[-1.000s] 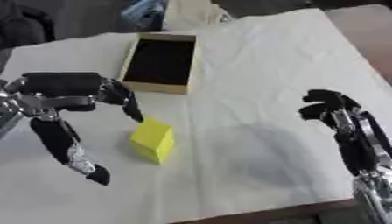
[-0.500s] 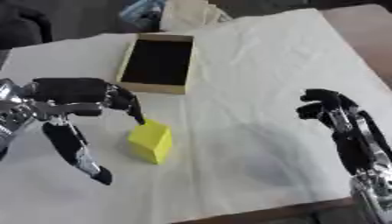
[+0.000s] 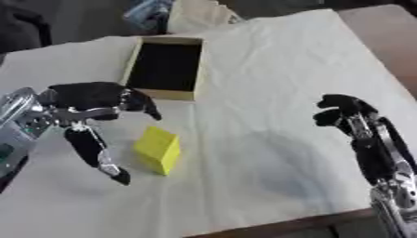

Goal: Pick up objects on the table and place them in the box.

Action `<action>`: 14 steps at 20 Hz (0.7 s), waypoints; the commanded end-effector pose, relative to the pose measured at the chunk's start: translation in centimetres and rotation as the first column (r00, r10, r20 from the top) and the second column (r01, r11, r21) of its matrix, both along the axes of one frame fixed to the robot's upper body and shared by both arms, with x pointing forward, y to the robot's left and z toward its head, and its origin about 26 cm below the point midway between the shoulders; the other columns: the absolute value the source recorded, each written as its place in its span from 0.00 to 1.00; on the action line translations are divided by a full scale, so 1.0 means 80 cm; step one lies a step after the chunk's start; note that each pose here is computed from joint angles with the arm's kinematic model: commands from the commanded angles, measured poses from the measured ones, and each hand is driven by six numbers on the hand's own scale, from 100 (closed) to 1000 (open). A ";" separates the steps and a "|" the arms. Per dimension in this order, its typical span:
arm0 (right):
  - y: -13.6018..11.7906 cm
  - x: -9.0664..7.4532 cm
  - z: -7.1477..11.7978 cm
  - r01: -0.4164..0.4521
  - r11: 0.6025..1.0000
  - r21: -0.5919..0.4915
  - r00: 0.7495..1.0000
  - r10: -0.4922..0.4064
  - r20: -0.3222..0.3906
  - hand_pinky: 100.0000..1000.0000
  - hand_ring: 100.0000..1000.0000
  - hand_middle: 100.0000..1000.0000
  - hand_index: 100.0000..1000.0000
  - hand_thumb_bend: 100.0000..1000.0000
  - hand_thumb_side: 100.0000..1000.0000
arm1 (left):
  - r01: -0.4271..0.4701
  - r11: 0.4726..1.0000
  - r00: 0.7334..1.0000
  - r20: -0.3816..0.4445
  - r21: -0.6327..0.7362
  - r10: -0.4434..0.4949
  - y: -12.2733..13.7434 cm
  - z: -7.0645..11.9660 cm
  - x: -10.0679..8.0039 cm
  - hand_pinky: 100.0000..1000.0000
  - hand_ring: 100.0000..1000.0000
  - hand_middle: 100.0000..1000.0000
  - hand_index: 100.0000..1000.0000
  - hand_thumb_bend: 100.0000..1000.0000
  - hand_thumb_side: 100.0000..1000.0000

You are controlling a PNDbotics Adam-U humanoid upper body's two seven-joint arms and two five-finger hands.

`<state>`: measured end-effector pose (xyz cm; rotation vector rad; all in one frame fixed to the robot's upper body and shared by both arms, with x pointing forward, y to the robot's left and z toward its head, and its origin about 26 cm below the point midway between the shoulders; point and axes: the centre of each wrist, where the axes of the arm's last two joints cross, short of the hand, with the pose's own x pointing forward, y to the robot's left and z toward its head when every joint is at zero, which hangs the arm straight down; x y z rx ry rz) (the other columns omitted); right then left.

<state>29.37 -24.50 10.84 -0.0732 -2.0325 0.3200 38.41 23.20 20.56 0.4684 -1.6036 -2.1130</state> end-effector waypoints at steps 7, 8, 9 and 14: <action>0.000 -0.001 0.008 -0.006 1.000 -0.007 1.000 0.006 0.023 0.62 0.60 0.63 0.74 0.21 0.81 | 0.000 1.000 1.000 0.021 0.002 0.000 -0.001 0.001 0.016 0.84 0.75 0.73 0.84 0.75 0.38; 0.000 -0.001 0.008 -0.007 1.000 -0.007 1.000 0.008 0.023 0.62 0.60 0.63 0.74 0.21 0.81 | 0.000 1.000 1.000 0.022 -0.001 0.000 -0.002 0.000 0.017 0.84 0.75 0.73 0.84 0.75 0.38; 0.000 -0.001 0.008 -0.009 1.000 -0.007 1.000 0.009 0.023 0.62 0.60 0.63 0.74 0.21 0.81 | -0.001 1.000 1.000 0.023 -0.003 0.001 -0.003 -0.001 0.018 0.84 0.75 0.73 0.84 0.75 0.38; 0.001 -0.001 0.008 -0.013 1.000 -0.007 1.000 0.013 0.022 0.62 0.60 0.63 0.74 0.21 0.81 | -0.001 1.000 1.000 0.026 -0.007 0.001 -0.010 -0.007 0.024 0.83 0.74 0.72 0.84 0.74 0.37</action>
